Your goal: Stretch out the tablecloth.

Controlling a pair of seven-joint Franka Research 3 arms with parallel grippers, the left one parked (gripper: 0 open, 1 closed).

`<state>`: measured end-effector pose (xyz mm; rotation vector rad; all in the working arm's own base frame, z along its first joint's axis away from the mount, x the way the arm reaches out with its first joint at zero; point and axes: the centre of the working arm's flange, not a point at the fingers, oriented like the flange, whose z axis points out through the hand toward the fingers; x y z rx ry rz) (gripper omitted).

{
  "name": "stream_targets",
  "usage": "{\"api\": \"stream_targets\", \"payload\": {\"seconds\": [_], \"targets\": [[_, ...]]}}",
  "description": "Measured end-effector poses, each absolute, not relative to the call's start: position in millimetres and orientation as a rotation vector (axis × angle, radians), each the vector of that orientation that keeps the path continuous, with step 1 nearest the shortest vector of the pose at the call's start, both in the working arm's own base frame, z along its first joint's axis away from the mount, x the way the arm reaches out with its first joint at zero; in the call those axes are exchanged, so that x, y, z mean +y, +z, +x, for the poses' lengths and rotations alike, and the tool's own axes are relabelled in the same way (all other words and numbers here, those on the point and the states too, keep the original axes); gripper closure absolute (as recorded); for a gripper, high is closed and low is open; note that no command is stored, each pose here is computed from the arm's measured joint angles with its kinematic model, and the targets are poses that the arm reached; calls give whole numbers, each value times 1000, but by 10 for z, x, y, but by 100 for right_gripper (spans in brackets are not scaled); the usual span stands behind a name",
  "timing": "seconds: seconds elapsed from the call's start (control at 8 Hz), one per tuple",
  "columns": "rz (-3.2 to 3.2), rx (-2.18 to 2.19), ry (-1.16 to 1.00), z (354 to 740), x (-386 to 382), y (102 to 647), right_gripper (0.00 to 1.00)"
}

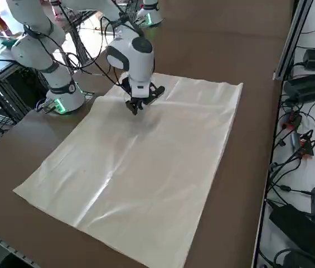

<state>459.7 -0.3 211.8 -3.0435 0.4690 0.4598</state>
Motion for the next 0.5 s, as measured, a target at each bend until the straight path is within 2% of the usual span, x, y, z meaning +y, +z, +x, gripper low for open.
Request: {"api": "stream_targets", "payload": {"seconds": [0.12, 0.5], "targets": [[-3039, 474, 483, 4547, -37, 2068, 92], [-3035, 458, 560, 4448, 18, 1859, 93]]}}
